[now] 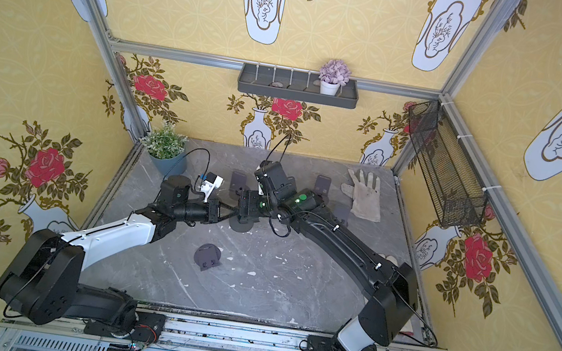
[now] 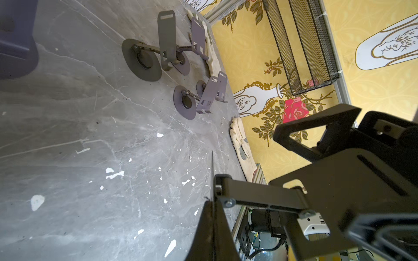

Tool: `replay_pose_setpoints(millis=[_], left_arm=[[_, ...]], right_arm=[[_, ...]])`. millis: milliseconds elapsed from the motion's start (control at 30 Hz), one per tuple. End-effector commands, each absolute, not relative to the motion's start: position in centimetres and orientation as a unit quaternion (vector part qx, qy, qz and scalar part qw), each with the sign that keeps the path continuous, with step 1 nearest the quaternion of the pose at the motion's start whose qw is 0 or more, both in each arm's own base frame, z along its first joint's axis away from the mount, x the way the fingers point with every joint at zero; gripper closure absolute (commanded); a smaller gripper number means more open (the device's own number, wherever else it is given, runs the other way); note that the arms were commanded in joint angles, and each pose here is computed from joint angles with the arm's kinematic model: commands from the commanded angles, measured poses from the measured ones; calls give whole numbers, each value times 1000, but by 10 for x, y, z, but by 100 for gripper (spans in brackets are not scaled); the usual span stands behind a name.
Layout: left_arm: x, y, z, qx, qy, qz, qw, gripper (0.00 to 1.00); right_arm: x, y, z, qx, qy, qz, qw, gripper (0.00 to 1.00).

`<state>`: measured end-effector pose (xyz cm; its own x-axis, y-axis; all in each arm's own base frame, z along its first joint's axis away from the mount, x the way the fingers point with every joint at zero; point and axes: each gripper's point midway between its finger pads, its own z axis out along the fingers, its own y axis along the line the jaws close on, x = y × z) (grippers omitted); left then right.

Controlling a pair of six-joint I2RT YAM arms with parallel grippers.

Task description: Open the phone stand

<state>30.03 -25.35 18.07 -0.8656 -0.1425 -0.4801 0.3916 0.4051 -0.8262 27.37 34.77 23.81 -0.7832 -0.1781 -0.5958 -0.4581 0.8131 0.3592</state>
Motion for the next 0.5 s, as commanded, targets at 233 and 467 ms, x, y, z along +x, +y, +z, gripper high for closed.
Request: replay_pose_setpoints(millis=[233,467], left_arm=[[301,-258,190,84,780,-566,253,95],[301,-257,195,90,779,-564,261,80]], right_arm=[[280,353,237,-183,907,237,296,53],[290,348,240,-174,911,223,300,56]])
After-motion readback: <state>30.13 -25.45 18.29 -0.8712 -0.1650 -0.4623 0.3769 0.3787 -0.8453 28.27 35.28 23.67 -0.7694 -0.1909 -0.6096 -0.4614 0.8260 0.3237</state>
